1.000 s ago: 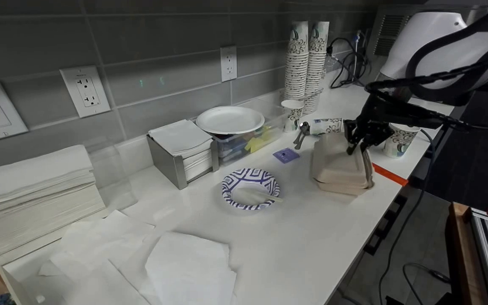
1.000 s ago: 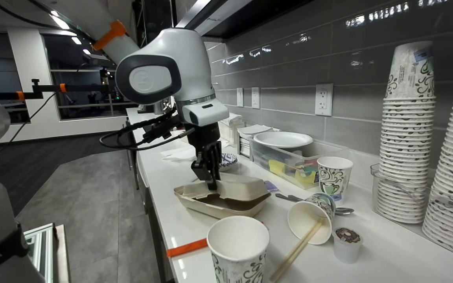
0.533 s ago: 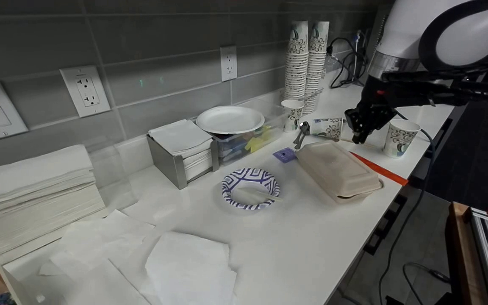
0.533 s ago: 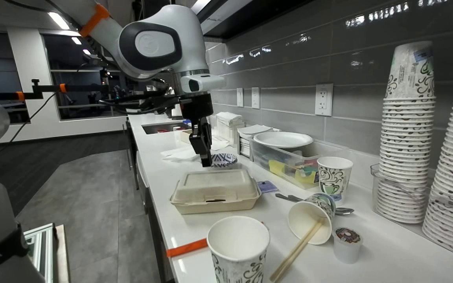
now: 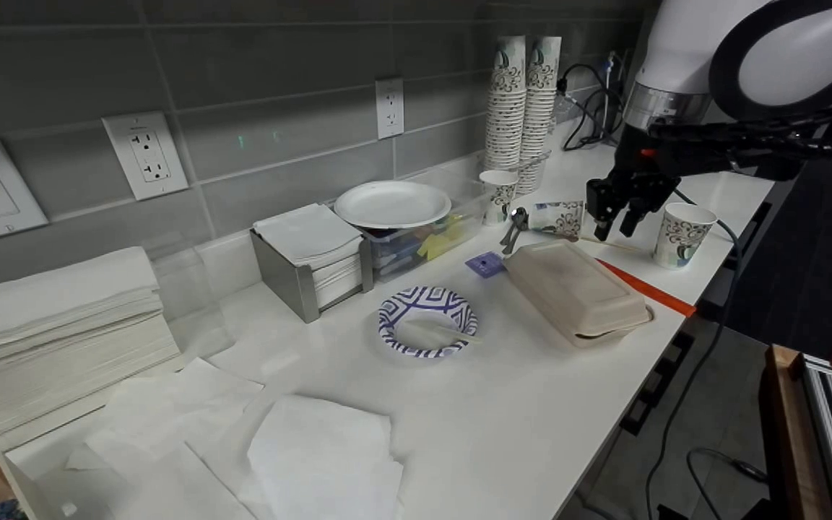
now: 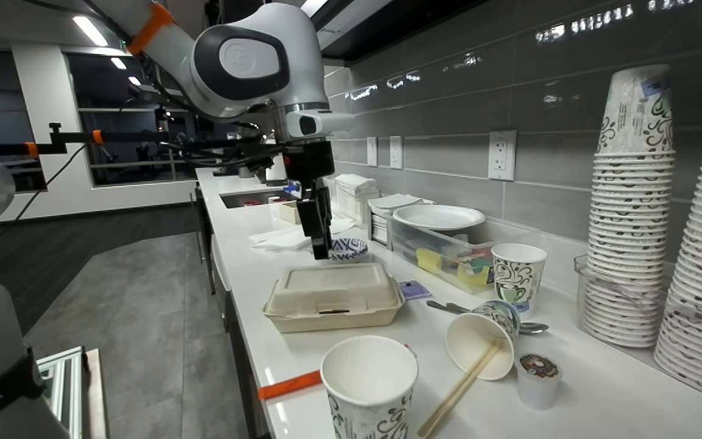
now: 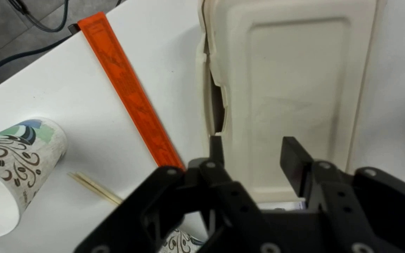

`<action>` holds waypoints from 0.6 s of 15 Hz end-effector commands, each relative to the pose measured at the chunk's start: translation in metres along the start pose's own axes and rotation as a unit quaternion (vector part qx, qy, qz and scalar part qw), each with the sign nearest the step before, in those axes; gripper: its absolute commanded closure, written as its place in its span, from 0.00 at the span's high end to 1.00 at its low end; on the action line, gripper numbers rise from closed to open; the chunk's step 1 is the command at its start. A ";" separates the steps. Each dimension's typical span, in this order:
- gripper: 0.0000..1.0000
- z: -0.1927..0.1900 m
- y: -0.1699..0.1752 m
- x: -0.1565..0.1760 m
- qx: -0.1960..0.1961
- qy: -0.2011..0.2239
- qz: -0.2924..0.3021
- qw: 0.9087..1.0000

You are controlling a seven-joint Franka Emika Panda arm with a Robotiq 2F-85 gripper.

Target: Open the carton box

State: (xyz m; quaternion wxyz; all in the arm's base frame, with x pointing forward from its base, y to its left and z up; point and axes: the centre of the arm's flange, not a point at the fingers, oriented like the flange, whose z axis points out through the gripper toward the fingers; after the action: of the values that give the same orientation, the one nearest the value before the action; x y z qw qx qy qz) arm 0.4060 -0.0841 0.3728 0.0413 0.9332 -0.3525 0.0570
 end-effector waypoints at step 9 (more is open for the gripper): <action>0.33 0.082 0.027 0.000 0.104 -0.061 0.118 0.986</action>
State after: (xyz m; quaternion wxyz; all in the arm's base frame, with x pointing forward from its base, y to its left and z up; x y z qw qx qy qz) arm 0.3953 -0.1145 0.3157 -0.0320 0.8968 -0.4402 0.0290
